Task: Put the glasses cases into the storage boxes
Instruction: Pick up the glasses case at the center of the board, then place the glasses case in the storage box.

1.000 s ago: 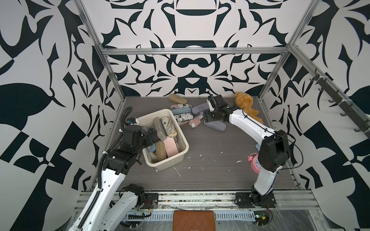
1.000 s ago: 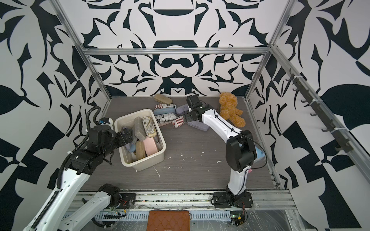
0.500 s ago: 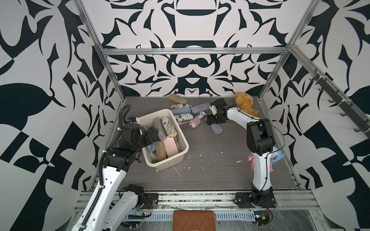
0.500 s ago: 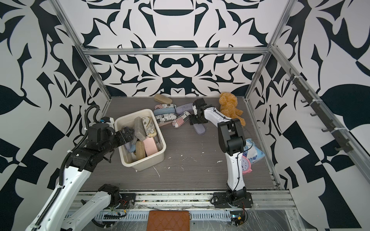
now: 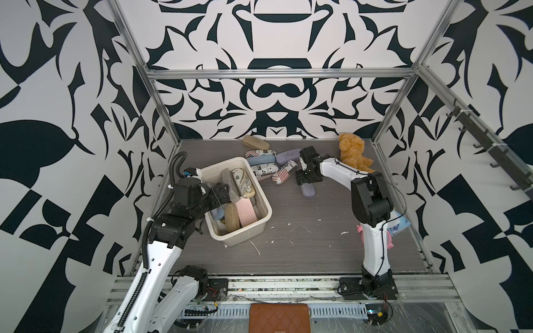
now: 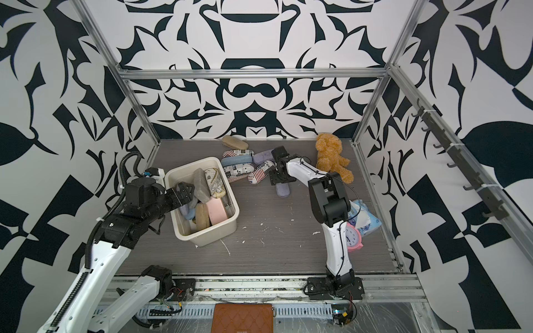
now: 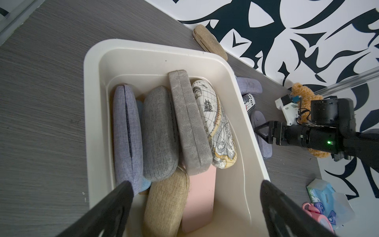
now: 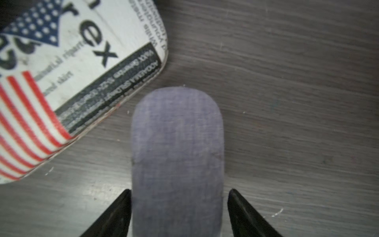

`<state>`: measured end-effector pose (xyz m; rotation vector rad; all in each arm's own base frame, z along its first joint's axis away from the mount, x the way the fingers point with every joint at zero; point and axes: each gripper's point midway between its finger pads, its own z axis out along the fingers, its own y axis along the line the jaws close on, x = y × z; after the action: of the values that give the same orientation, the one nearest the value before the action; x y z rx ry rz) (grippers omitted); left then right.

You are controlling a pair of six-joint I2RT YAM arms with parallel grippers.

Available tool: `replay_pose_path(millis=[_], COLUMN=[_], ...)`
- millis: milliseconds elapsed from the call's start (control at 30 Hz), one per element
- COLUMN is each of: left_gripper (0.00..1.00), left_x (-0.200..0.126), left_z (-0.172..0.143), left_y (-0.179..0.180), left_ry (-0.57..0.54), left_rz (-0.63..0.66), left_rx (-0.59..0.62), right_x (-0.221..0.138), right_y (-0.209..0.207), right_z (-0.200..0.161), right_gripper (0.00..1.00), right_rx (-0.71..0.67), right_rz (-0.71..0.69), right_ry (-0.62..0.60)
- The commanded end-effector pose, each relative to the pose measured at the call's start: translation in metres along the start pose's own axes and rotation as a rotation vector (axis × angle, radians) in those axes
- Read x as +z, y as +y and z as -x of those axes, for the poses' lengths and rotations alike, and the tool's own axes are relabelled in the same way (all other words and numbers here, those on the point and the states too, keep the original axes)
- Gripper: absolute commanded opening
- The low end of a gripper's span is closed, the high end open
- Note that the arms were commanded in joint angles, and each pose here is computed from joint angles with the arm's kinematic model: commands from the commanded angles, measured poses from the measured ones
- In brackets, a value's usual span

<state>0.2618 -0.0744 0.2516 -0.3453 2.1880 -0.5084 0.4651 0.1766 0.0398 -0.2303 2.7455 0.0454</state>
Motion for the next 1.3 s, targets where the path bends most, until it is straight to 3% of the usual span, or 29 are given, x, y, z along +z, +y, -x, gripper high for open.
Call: replay_pose_path(millis=[0, 367, 700, 833, 1000, 1100, 1267], left_gripper=[0.99, 0.99, 0.99, 0.99, 0.99, 0.99, 0.99], left_x=[-0.002, 0.002, -0.007, -0.015, -0.017, -0.016, -0.014], left_z=[-0.003, -0.013, -0.016, -0.007, 0.000, 0.005, 0.008], left_y=[0.000, 0.010, 0.043, 0.057, 0.071, 0.080, 0.088], left_ry=[-0.003, -0.007, -0.060, -0.106, -0.106, -0.091, -0.095], left_rz=[-0.020, -0.004, 0.132, 0.191, 0.218, 0.197, 0.216], left_rx=[-0.014, -0.072, -0.115, -0.124, -0.198, -0.285, -0.334], right_x=[-0.006, -0.025, -0.130, -0.193, -0.258, -0.276, -0.274], right_y=[-0.013, 0.003, 0.044, 0.092, 0.198, 0.272, 0.360], right_z=[-0.002, -0.014, 0.015, 0.026, 0.023, 0.013, 0.002], right_gripper=[0.74, 0.54, 0.49, 0.48, 0.48, 0.48, 0.48], right_rx=[0.045, 0.092, 0.037, -0.032, -0.138, -0.193, -0.257], right_rz=[-0.061, 0.048, 0.071, 0.104, 0.301, 0.484, 0.648], right_ry=[0.006, -0.035, -0.270, -0.401, -0.527, -0.529, -0.486])
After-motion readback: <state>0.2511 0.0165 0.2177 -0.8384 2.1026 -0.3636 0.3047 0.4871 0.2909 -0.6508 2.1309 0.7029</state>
